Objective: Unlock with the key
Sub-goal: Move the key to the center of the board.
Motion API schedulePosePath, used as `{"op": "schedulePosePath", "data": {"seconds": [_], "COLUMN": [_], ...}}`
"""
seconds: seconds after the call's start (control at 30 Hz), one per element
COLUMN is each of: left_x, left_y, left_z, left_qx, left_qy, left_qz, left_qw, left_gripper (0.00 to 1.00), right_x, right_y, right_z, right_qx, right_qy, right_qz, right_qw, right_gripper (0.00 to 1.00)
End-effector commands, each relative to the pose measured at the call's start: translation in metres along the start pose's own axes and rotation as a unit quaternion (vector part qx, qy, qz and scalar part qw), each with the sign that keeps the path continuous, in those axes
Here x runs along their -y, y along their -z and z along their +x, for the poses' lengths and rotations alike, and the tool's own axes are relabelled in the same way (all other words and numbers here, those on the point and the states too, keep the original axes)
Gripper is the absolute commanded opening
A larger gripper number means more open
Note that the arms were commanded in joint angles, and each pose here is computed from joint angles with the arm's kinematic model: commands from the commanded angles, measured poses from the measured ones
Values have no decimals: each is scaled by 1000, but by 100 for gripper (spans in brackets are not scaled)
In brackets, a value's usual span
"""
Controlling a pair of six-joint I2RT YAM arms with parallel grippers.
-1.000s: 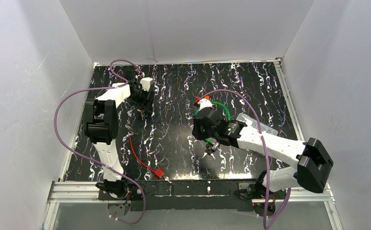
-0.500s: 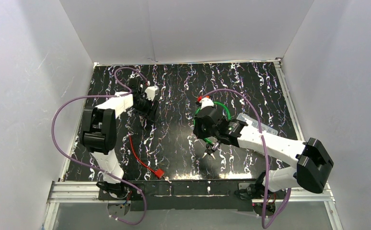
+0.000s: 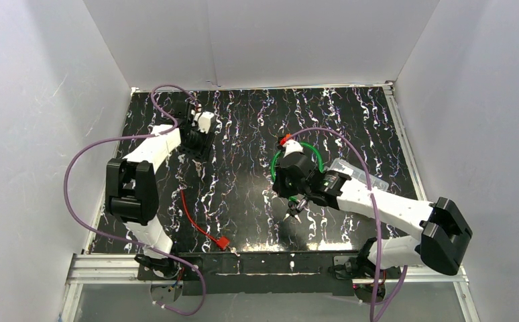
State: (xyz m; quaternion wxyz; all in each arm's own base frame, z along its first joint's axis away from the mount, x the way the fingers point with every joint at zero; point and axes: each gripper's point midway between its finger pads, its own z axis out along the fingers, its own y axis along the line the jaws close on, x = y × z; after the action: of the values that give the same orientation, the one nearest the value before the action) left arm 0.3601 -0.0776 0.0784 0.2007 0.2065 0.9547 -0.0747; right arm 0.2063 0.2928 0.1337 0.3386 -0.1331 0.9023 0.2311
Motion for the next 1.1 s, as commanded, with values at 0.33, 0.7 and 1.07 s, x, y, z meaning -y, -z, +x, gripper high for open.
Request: {"op": "schedulePosePath", "data": {"seconds": [0.33,0.7,1.07], "left_x": [-25,41,200], "left_y": [-37,-51,-25], "left_z": [32,50,99], "left_qx": [-105,-127,-164], "left_qy": [69,52,-34], "left_qz": [-43,40,188], "left_qw": [991,990,968], "left_gripper": [40,20,15], "right_x": [1,7,21], "right_y": [14,17,21], "right_z": [-18,-17,-9], "right_qx": [47,52,50], "right_qy": [-22,-24,-29], "right_qz": [-5,4,26], "right_qw": [999,998,998], "right_gripper": [10,6,3]}}
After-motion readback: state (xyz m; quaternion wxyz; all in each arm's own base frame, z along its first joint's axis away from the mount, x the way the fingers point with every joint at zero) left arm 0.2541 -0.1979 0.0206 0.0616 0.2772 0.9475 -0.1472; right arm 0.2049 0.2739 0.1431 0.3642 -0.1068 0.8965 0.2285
